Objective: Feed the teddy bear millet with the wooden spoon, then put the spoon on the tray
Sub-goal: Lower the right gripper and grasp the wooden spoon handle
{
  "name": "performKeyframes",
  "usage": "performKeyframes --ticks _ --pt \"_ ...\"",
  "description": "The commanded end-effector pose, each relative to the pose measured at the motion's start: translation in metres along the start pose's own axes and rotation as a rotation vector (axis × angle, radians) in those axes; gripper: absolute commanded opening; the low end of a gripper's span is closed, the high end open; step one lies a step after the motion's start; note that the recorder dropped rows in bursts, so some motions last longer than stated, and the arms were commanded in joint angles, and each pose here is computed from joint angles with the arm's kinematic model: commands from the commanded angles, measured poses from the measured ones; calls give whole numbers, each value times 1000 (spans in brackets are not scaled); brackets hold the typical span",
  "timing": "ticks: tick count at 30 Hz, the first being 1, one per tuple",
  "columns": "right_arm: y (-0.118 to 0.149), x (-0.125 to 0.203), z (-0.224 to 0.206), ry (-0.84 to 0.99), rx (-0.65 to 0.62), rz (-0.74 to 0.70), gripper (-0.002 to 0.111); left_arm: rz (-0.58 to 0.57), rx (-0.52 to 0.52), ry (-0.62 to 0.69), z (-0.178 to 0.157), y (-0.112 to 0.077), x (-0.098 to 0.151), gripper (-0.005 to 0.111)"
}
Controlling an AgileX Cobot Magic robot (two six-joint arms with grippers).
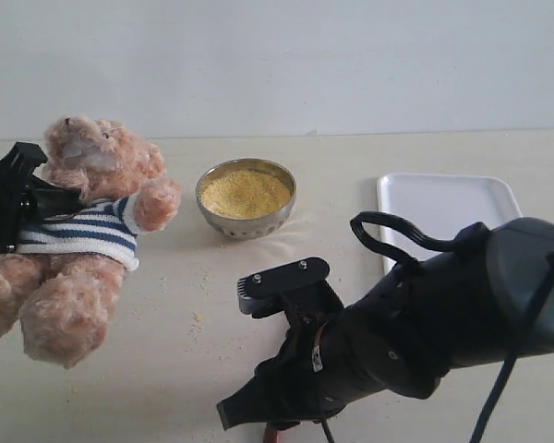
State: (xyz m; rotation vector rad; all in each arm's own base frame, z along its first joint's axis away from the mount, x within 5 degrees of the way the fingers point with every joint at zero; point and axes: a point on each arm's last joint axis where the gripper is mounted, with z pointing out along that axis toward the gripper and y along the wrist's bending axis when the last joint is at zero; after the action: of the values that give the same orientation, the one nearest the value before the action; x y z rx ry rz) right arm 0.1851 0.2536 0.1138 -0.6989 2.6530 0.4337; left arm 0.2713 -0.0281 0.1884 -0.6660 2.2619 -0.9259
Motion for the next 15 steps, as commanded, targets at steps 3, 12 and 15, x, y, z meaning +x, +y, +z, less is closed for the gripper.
performKeyframes --ticks 3,12,15 --pt "-8 10 2 89 79 2 35 -10 31 -1 -1 -5 -1 5" --pt "-31 5 -14 111 233 -5 35 -10 37 3 -1 -5 -1 5" --pt "-39 5 -16 132 270 -10 35 -10 37 3 -1 -5 -1 5"
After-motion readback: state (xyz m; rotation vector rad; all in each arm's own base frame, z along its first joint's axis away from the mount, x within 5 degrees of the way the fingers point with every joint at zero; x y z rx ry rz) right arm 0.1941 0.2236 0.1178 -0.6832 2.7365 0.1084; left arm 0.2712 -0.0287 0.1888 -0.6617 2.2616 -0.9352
